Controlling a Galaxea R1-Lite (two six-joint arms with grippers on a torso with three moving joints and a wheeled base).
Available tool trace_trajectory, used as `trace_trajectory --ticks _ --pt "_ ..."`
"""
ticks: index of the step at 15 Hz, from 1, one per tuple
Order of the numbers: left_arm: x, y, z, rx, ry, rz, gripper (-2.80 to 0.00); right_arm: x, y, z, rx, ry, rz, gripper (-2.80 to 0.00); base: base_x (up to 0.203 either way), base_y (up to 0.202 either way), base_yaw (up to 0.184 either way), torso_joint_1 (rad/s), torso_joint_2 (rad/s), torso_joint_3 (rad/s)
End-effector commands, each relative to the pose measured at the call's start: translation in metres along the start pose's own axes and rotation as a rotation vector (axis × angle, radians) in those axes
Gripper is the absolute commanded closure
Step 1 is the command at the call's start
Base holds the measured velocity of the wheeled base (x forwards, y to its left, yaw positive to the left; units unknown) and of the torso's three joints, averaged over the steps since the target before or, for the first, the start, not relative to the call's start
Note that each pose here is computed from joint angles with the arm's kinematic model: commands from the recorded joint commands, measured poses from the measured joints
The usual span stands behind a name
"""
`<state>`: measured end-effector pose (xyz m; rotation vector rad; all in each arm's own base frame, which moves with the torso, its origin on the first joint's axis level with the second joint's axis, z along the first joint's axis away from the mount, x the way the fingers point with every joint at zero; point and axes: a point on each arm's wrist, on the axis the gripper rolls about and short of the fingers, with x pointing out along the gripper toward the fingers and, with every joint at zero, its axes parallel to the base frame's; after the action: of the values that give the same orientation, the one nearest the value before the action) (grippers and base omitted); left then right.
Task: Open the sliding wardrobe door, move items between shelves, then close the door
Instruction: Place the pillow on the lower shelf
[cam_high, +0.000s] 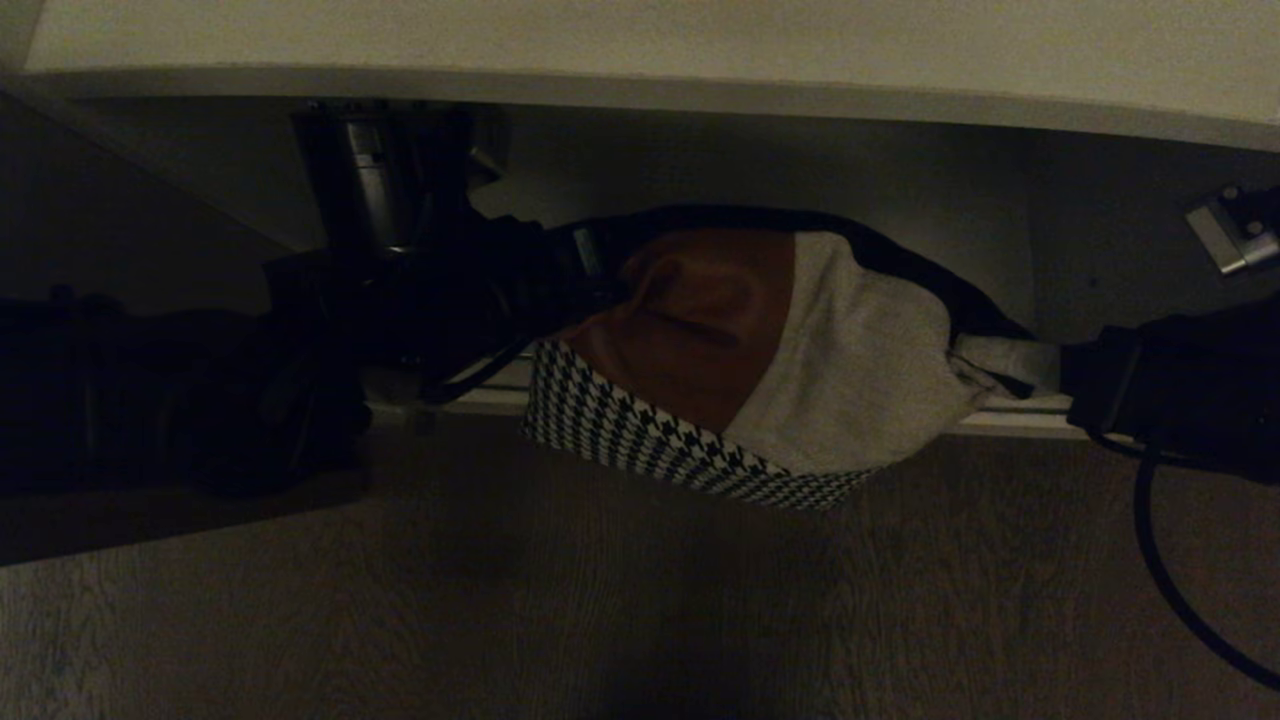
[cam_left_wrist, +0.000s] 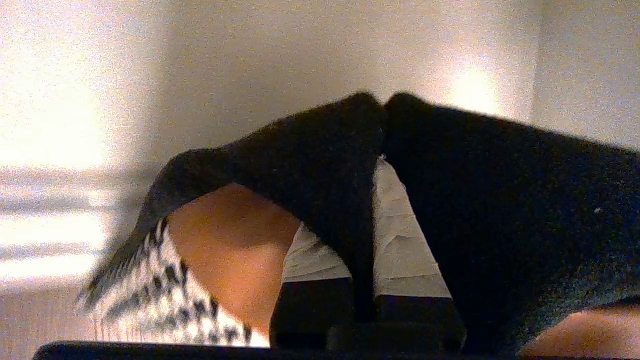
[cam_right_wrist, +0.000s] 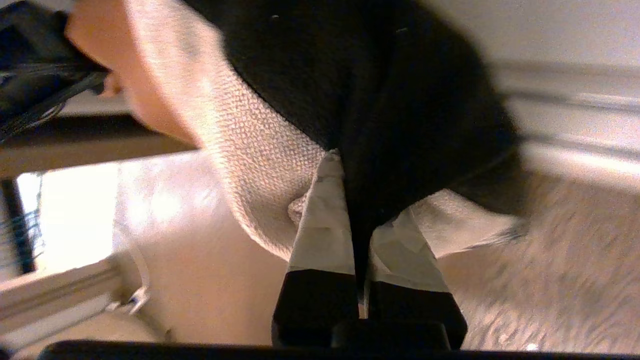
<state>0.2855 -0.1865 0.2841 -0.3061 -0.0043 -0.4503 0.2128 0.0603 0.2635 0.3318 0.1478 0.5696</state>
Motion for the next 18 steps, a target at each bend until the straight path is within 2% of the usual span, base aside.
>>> trace_trajectory --ticks 1,6,8,10,13,16,18 --pt "0.010 0.007 0.002 0.000 -0.028 0.034 0.00 0.015 -0.012 0.007 0.000 -0.014 -0.026 0.00 0.000 0.000 0.000 0.000 0.00 0.000" --pt "-0.015 -0.001 0.040 -0.008 -0.129 -0.001 0.00 -0.005 0.007 0.042 -0.046 -0.140 0.015 0.00 0.000 0.000 0.000 0.000 0.00 0.000" --pt "-0.024 -0.005 0.046 -0.005 -0.130 -0.017 0.00 -0.019 0.016 0.049 -0.058 -0.171 0.027 0.00 0.000 0.000 0.000 0.000 0.00 0.000" --pt "-0.025 -0.006 0.041 0.004 -0.098 -0.016 0.00 -0.027 0.021 0.047 -0.052 -0.148 0.043 0.00 0.000 0.000 0.000 0.000 0.00 0.000" --pt "-0.032 -0.006 0.026 0.009 -0.040 -0.023 0.00 -0.025 0.016 0.034 -0.023 -0.097 0.035 0.00 0.000 0.000 0.000 0.000 0.00 0.000" --pt "-0.047 -0.016 -0.001 0.012 0.074 -0.072 0.00 -0.028 0.015 0.007 0.012 0.001 0.046 0.00 0.000 0.000 0.000 0.000 0.00 0.000" --pt "-0.050 -0.011 -0.025 0.022 0.159 -0.060 0.00 -0.029 0.013 -0.013 0.043 0.081 0.043 0.00 0.000 0.000 0.000 0.000 0.00 0.000"
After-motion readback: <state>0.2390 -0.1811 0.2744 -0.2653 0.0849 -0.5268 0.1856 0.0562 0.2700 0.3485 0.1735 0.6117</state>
